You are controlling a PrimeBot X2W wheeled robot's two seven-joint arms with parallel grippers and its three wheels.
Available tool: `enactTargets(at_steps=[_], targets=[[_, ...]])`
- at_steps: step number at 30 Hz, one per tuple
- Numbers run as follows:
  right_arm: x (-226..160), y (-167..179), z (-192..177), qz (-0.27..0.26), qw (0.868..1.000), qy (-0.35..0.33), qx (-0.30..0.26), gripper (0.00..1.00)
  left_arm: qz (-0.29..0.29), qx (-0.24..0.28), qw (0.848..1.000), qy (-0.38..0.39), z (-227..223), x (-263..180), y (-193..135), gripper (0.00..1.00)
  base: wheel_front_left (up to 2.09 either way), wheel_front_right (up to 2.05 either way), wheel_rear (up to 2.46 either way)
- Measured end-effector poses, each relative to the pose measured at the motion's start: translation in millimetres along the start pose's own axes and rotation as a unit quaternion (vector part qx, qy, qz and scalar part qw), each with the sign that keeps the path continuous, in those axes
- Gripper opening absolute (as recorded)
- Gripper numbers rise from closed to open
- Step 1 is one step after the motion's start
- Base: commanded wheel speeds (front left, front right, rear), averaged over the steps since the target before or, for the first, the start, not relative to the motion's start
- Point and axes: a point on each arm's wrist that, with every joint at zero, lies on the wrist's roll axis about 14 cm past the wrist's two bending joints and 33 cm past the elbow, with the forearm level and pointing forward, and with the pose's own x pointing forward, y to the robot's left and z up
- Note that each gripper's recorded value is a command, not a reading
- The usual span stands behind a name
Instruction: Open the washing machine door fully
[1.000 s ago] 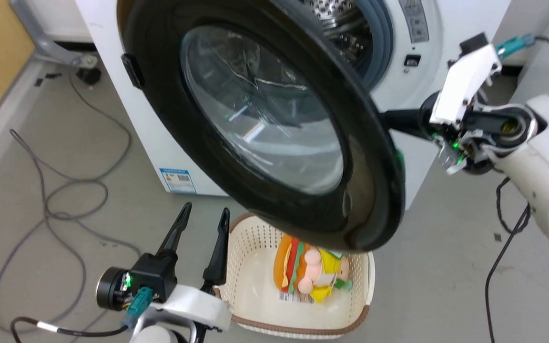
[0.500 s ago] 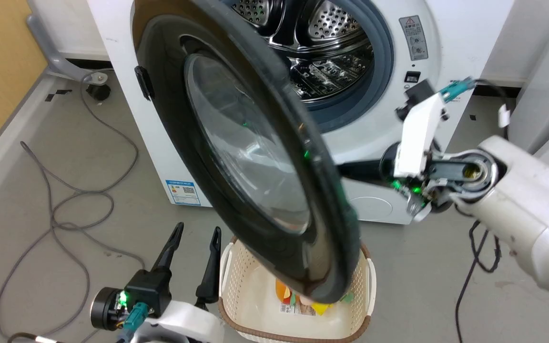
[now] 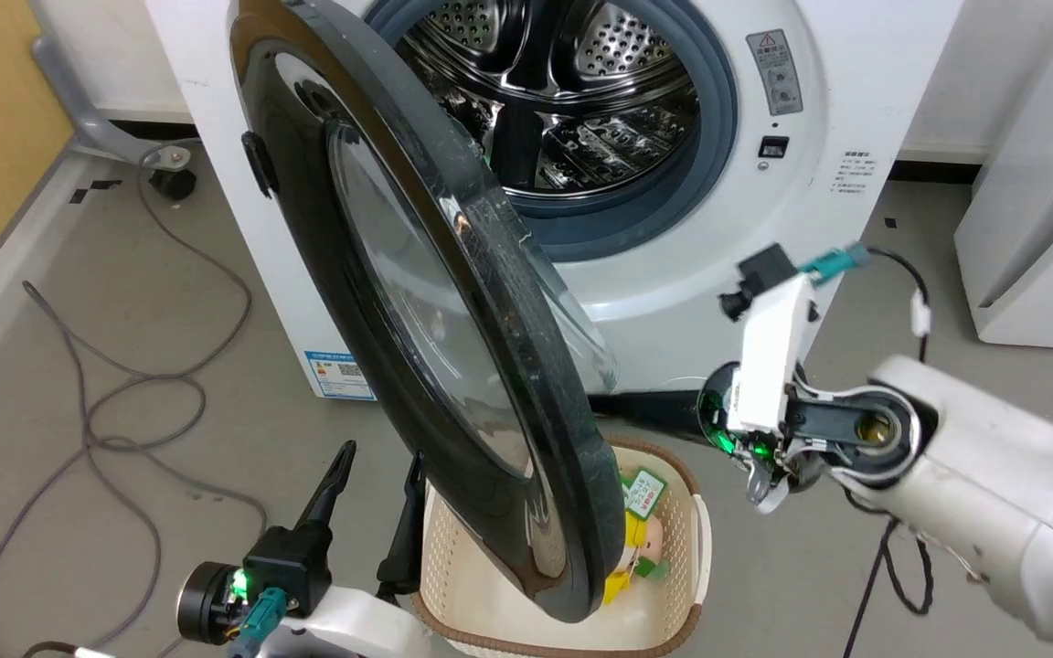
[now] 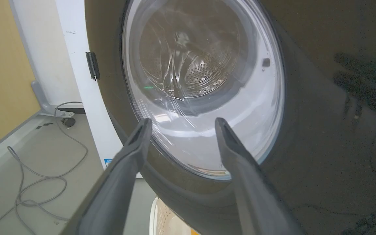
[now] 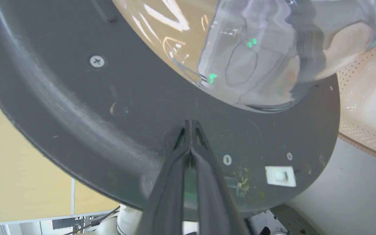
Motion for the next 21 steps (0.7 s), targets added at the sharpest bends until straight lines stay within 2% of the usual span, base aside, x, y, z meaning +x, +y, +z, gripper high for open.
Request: enactTargets(at_steps=[1,2,3,4,7,12,17,21], targets=[[-1.2,0.4,2.9,0.005,1.000,-0.019,0.008,0.00,-0.001,0.000,1.000,0.000,-0.2,0.1,-0.4,1.00,0.00,0.00,0.00],[-3.6,1.1,9.8,0.011,0.999,-0.050,0.016,0.07,-0.001,0.000,1.000,0.000,-0.2,0.2,-0.9,1.00,0.00,0.00,0.00],[-7.1,1.7,17.0,0.016,0.996,-0.081,0.024,0.64,-0.002,0.000,1.000,0.000,-0.3,0.4,-1.4,1.00,0.00,0.00,0.00],[-12.4,2.4,25.8,0.024,0.992,-0.117,0.035,1.00,-0.003,0.000,1.000,0.001,-0.4,0.7,-2.0,1.00,0.00,0.00,0.00],[-33.5,-3.0,46.3,0.034,0.972,-0.222,0.064,1.00,-0.007,-0.001,1.000,0.001,-0.7,0.7,-4.6,1.00,0.00,0.00,0.00],[-77.7,-34.6,53.5,0.019,0.922,-0.368,0.117,1.00,-0.012,-0.002,1.000,0.002,-1.1,-0.2,-8.4,1.00,0.00,0.00,0.00],[-117.9,-73.7,39.5,-0.021,0.888,-0.439,0.139,1.00,-0.015,-0.002,1.000,0.004,-2.4,-2.3,-10.4,1.00,0.00,0.00,0.00],[-175.9,-110.4,45.3,-0.064,0.835,-0.529,0.136,1.00,-0.016,-0.002,1.000,0.003,-1.7,-3.6,-11.1,1.00,0.00,0.00,0.00]])
